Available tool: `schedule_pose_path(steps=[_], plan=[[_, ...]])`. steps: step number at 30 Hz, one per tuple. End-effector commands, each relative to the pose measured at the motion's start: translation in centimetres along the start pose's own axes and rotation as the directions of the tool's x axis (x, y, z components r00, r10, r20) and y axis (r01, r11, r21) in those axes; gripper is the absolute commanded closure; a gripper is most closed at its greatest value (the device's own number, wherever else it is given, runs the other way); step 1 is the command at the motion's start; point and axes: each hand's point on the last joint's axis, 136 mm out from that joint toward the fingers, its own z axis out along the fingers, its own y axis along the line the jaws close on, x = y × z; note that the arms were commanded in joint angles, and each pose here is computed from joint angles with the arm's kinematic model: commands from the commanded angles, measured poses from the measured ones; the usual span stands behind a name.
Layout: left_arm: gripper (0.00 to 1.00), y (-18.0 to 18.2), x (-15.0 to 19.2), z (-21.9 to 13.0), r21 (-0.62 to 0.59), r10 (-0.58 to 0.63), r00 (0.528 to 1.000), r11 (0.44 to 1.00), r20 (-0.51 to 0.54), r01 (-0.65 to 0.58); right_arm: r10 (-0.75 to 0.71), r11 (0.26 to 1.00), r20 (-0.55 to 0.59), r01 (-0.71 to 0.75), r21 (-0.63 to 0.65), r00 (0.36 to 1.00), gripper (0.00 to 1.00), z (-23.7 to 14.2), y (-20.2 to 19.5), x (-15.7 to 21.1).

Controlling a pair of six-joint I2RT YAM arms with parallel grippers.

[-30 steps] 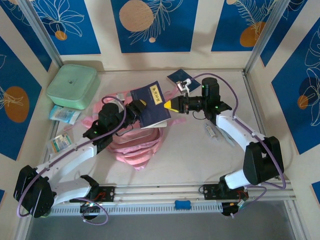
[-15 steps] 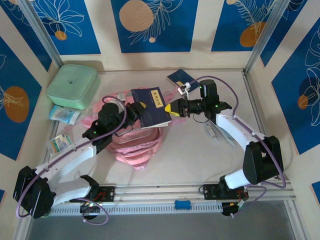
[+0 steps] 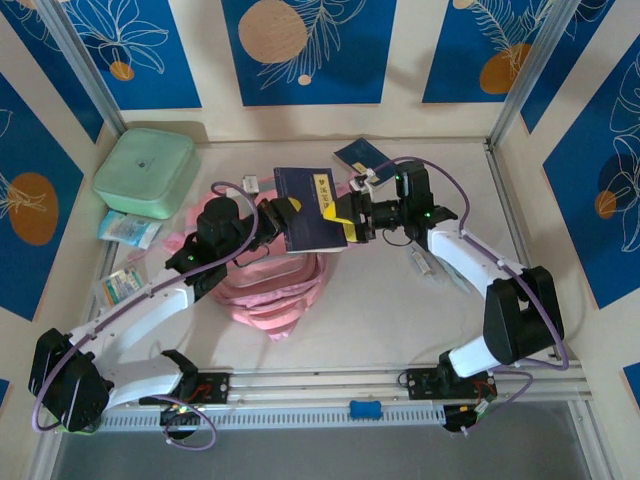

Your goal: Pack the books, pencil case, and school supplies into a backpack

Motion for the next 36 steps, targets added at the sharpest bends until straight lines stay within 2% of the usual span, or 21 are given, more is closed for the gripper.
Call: schedule_pose_path(steps=[1,4,9,16,19,20,22,24,28,32,36], plan=[[1.0,-1.6,-1.2,-0.4,0.016,0.066,0.997,0.998,0.04,-0.067,-0.029,0.996,-0.042,0.025,-0.082,0.999,0.14,-0.2,2.8,1.1],[1.0,-0.5,-1.2,-0.6,-0.037,0.086,0.995,0.996,0.045,-0.084,-0.031,0.997,-0.027,0.029,-0.072,0.999,0.23,-0.4,2.9,1.1],[1.0,0.6,-1.1,-0.7,-0.079,0.101,0.994,0.992,0.045,-0.097,-0.042,0.998,-0.031,0.04,-0.056,0.999,0.45,0.2,2.9,1.0],[1.0,2.3,-0.9,-0.9,-0.143,0.128,0.991,0.982,0.044,-0.121,-0.019,1.0,-0.025,0.019,-0.009,0.999,0.8,0.5,2.0,0.4],[1.0,2.7,-0.7,-0.9,-0.16,0.138,0.99,0.978,0.03,-0.131,-0.024,1.0,-0.024,0.024,-0.001,0.999,0.9,0.3,1.9,0.4],[0.98,2.8,-0.6,-0.8,-0.164,0.147,0.989,0.976,0.022,-0.142,-0.028,1.0,-0.022,0.028,0.007,0.999,0.94,0.3,1.8,0.4],[0.82,2.9,-0.5,-0.8,-0.174,0.18,0.984,0.969,0.004,-0.176,-0.033,0.999,-0.015,0.034,0.022,0.999,0.99,0.0,1.8,0.3],[0.75,3.4,-0.4,-1.3,-0.211,0.236,0.971,0.949,-0.023,-0.236,-0.021,0.998,0.007,0.021,0.051,1.0,1.0,-0.6,1.5,-0.2],[0.65,5.7,0.3,-3.6,-0.328,0.403,0.901,0.84,-0.16,-0.433,-0.003,0.991,0.067,-0.006,0.135,0.998,1.0,-2.8,0.3,-0.5],[0.55,9.1,1.8,-5.6,-0.379,0.507,0.777,0.681,-0.373,-0.626,0.017,0.979,0.101,-0.037,0.203,0.995,1.0,-4.7,-1.3,0.1],[0.49,11.8,3.9,-5.7,-0.331,0.528,0.638,0.563,-0.56,-0.757,0.049,0.971,0.134,-0.079,0.227,0.99,1.0,-5.9,-2.8,0.6]])
